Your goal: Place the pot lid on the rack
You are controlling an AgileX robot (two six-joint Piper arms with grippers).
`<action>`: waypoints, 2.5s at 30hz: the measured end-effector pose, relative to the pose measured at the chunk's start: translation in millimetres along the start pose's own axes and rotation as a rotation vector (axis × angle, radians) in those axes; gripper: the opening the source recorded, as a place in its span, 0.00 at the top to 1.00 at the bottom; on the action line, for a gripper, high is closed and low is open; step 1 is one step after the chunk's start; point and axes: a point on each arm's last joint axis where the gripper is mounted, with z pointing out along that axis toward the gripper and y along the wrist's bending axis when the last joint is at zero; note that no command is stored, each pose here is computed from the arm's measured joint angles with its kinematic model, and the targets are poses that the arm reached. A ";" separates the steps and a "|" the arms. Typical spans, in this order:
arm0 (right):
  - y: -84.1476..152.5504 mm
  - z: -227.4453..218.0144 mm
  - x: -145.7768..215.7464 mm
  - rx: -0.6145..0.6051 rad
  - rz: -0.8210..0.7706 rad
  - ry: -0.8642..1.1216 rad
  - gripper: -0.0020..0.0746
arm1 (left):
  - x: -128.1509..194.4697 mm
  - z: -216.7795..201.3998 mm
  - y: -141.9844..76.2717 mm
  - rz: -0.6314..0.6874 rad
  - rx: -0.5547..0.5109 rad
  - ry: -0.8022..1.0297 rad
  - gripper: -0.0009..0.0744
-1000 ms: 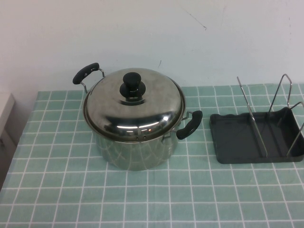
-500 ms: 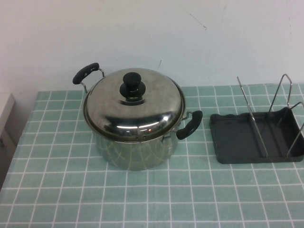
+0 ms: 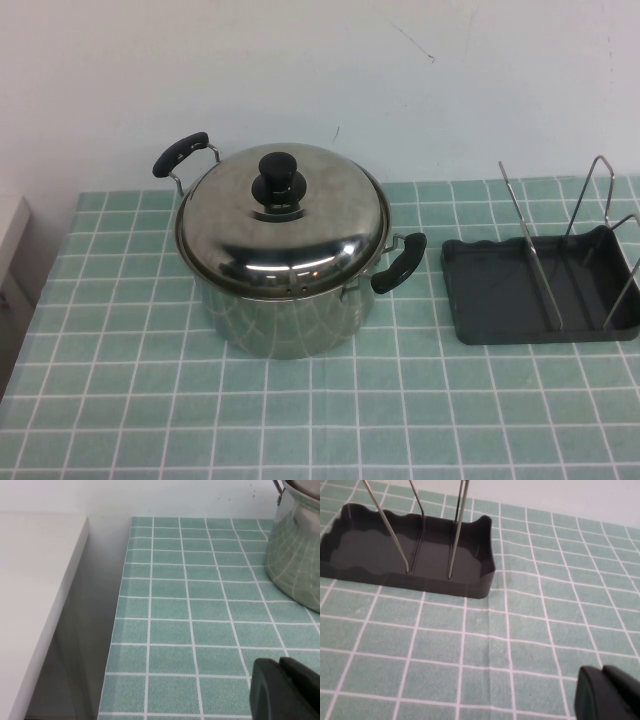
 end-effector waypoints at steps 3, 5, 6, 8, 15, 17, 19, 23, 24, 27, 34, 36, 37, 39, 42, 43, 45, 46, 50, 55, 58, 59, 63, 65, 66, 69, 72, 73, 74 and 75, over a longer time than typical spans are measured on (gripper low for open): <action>0.0 0.0 0.0 0.000 -0.002 0.000 0.98 | 0.0 0.0 0.0 0.000 0.000 0.000 0.99; 0.0 0.0 0.0 0.000 -0.002 0.000 0.98 | 0.0 0.0 0.1 0.002 -0.001 0.000 0.99; 0.0 0.0 0.0 0.000 -0.002 0.000 0.98 | 0.0 0.0 0.1 0.004 -0.002 0.000 0.99; 0.0 0.0 0.0 0.000 -0.002 0.000 0.98 | -0.1 0.0 0.3 0.008 -0.003 -0.001 0.99; 0.0 0.0 0.0 0.000 -0.002 0.000 0.98 | -0.1 0.0 0.4 0.010 -0.004 -0.001 0.99; 0.0 0.0 0.0 0.000 -0.002 0.000 0.98 | -0.1 0.0 0.4 0.010 -0.004 -0.001 0.99; 0.0 0.0 0.0 0.000 -0.002 0.000 0.98 | -0.1 0.0 0.4 0.012 -0.005 -0.001 0.99; 0.0 0.3 0.0 0.001 -0.002 -0.006 0.98 | -0.1 0.0 0.5 0.014 -0.005 -0.001 0.99; -0.1 0.3 -0.4 0.002 -0.002 -0.010 0.98 | -0.1 0.0 0.5 0.014 -0.005 -0.001 0.99; -0.2 0.5 -1.1 0.004 -0.002 -0.023 0.98 | -0.7 0.1 0.4 0.016 -0.004 -0.010 0.99; -3.1 -1.0 -16.4 0.037 -0.003 -0.199 0.98 | -15.8 -0.7 -2.7 0.020 0.031 -0.200 0.99; -5.0 -3.6 -26.2 0.059 -0.003 -0.310 0.98 | -24.3 -3.0 -4.4 0.022 0.050 -0.297 0.99; -5.8 -5.0 -30.1 0.068 -0.003 -0.355 0.98 | -29.5 -4.7 -5.5 0.022 0.061 -0.356 0.99; -7.9 -10.0 -40.9 0.093 -0.003 -0.485 0.98 | -39.0 -9.1 -7.5 0.023 0.083 -0.472 0.99; -10.1 -17.4 -52.3 0.123 -0.003 -0.635 0.98 | -52.9 -18.2 -10.5 0.025 0.119 -0.654 0.99; -10.7 -19.8 -55.3 0.131 -0.003 -0.677 0.98 | -56.5 -21.2 -11.3 0.027 0.129 -0.705 0.99; -11.9 -24.4 -60.4 0.145 0.006 -0.751 0.98 | -61.2 -25.8 -12.4 0.029 0.143 -0.777 0.99; -12.6 -26.3 -62.2 0.150 0.017 -0.780 0.98 | -63.2 -27.9 -12.9 0.031 0.149 -0.808 0.99; -16.8 -36.2 -69.9 0.166 0.106 -0.924 0.98 | -68.3 -33.9 -13.7 0.023 0.166 -0.894 0.99; -20.4 -41.6 -78.1 0.164 0.159 -0.928 0.98 | -76.5 -36.7 -14.8 0.036 0.155 -0.857 0.99; -20.6 -48.0 -93.5 0.121 0.137 -0.777 0.98 | -97.6 -47.3 -16.3 0.050 0.120 -0.737 0.99; -20.4 -50.7 -97.5 0.109 0.122 -0.729 0.98 | -105.5 -53.2 -16.4 0.046 0.106 -0.699 0.99; -19.6 -56.2 -111.7 0.066 0.014 -0.499 0.98 | -132.9 -62.9 -17.8 0.036 0.069 -0.570 0.99; -18.6 -50.8 -111.7 0.048 -0.054 -0.393 0.98 | -144.0 -60.2 -19.2 0.036 0.063 -0.535 0.99; -18.3 -47.6 -111.5 0.042 -0.081 -0.356 0.98 | -148.3 -56.1 -19.9 0.036 0.063 -0.515 0.99; -17.4 -39.5 -108.9 0.029 -0.158 -0.273 0.98 | -158.2 -38.7 -22.2 0.039 0.065 -0.481 0.99; -17.2 -35.3 -108.6 0.027 -0.223 -0.241 0.98 | -167.8 -21.7 -25.2 0.045 0.081 -0.505 0.99; -17.2 -34.8 -108.5 0.027 -0.239 -0.237 0.98 | -171.4 -14.7 -26.5 0.044 0.090 -0.519 0.99; -17.2 -34.6 -108.5 0.028 -0.246 -0.235 0.98 | -175.1 -7.5 -27.8 0.036 0.102 -0.537 0.99; -17.2 -34.6 -108.5 0.028 -0.251 -0.235 0.98 | -178.7 -0.1 -29.2 0.022 0.118 -0.557 0.99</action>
